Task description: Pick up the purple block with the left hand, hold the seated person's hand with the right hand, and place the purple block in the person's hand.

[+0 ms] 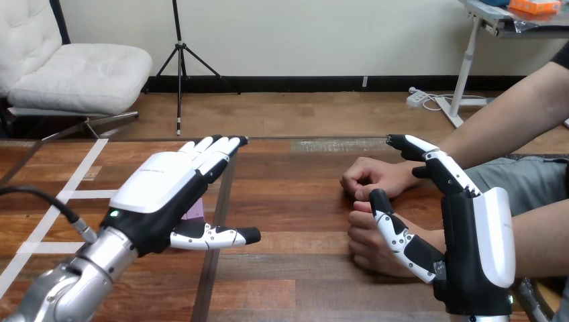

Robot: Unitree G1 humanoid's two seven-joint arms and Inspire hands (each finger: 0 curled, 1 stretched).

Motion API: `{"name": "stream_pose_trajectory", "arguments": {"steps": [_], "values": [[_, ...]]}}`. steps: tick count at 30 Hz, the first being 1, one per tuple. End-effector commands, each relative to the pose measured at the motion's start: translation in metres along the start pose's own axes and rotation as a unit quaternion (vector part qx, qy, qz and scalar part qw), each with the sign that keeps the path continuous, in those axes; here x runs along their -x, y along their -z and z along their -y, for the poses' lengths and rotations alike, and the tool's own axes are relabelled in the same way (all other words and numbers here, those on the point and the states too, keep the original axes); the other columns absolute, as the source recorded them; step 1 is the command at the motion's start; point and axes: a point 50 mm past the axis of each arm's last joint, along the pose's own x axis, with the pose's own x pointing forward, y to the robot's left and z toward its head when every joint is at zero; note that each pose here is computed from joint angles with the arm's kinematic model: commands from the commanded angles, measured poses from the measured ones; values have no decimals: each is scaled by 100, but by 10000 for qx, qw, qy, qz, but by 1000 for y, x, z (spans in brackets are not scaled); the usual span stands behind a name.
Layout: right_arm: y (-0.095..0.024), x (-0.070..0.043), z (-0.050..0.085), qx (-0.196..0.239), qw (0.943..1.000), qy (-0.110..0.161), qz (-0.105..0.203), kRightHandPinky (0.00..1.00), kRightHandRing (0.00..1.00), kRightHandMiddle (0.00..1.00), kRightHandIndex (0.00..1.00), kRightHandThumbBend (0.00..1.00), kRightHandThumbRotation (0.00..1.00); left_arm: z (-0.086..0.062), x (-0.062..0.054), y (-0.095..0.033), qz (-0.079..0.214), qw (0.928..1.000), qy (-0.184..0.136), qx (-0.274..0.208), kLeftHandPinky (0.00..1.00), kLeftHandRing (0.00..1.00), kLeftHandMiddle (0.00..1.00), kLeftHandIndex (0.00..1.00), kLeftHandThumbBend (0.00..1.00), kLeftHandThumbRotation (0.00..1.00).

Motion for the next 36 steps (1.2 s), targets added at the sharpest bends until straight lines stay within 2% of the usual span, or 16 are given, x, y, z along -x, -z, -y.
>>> {"name": "stream_pose_trajectory", "arguments": {"steps": [1, 11, 36], "values": [[-1, -13, 5, 30, 9996, 163, 207, 66, 74, 76, 75, 36, 16, -19, -13, 2, 40, 9994, -8, -345, 100, 100, 100, 100, 76, 73], [0, -14, 5, 43, 9996, 139, 222, 65, 74, 77, 75, 36, 16, -18, -19, 6, -137, 9990, 242, -357, 100, 100, 99, 100, 77, 72], [0, -16, 6, 87, 9996, 97, 239, 65, 74, 76, 75, 37, 16, -9, -28, 20, -450, 9966, 431, -547, 100, 99, 99, 100, 72, 70]]}}
